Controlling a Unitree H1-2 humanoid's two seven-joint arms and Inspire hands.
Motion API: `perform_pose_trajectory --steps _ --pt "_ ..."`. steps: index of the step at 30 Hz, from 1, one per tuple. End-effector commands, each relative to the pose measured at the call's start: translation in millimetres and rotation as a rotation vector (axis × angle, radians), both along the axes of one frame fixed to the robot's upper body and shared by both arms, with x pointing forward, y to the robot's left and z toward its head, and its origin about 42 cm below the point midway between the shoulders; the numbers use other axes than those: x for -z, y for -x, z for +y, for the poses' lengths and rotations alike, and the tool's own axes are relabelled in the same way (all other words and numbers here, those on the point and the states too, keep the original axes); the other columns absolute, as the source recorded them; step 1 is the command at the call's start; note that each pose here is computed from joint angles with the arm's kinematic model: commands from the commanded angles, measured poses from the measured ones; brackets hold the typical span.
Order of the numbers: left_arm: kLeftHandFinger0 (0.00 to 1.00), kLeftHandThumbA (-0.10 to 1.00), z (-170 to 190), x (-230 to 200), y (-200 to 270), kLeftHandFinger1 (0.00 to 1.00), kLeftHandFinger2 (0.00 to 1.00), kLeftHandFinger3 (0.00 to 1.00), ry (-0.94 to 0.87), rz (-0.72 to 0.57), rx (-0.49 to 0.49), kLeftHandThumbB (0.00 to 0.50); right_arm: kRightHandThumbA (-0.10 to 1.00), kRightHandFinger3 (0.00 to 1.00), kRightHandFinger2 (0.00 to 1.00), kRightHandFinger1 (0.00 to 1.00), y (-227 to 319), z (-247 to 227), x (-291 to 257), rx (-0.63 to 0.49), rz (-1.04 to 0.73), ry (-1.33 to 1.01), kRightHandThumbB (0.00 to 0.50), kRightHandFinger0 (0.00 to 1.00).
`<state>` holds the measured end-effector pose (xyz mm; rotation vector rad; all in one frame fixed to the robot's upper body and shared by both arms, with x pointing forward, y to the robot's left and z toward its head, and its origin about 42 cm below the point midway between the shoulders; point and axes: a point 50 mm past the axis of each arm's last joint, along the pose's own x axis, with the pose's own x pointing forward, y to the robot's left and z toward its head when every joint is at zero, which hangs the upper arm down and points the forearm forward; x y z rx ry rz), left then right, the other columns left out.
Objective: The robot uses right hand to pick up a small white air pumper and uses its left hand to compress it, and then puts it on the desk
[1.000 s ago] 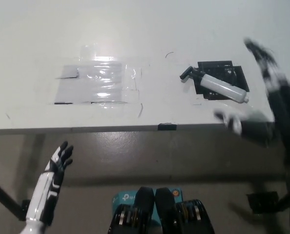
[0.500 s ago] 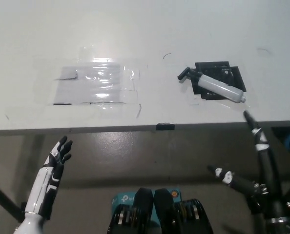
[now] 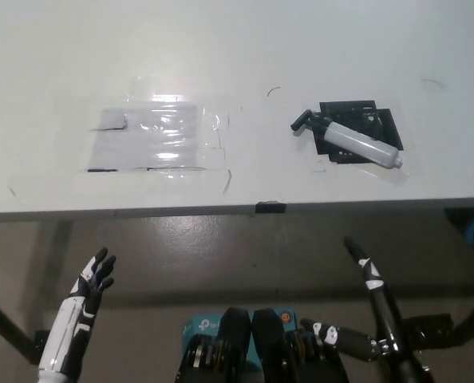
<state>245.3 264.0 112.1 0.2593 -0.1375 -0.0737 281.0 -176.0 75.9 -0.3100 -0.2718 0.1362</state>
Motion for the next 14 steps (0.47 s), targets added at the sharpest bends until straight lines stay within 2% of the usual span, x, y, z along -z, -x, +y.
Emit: perform_pose_trajectory --steps 1,2,5,10,14 --pt "1.00 1.00 4.9 -4.5 -2.1 1.00 1.00 1.00 -0.009 -0.040 0.009 0.062 0.97 1.00 1.00 1.00 -4.2 5.7 -10.7 0.007 -0.094 -0.038 0.278 1.00" --pt "1.00 1.00 2.2 -3.1 -1.8 1.00 1.00 1.00 -0.004 -0.034 0.011 0.053 0.96 1.00 1.00 1.00 -3.7 4.9 -10.9 0.008 -0.095 -0.036 0.273 1.00" --pt "1.00 1.00 0.2 -3.8 -8.2 1.00 1.00 1.00 -0.015 -0.036 -0.001 0.069 0.95 1.00 1.00 1.00 -9.2 5.4 -10.9 0.008 -0.094 -0.038 0.279 1.00" --pt "1.00 1.00 -0.8 -0.5 -7.8 1.00 1.00 1.00 -0.042 -0.033 -0.025 0.069 0.95 1.00 1.00 1.00 -6.9 7.3 -6.9 0.012 -0.076 -0.058 0.288 1.00" --pt "1.00 1.00 -0.1 2.5 -8.3 1.00 1.00 1.00 -0.064 -0.036 -0.031 0.068 0.93 1.00 1.00 1.00 -7.7 7.4 -4.8 0.011 -0.068 -0.063 0.268 1.00"
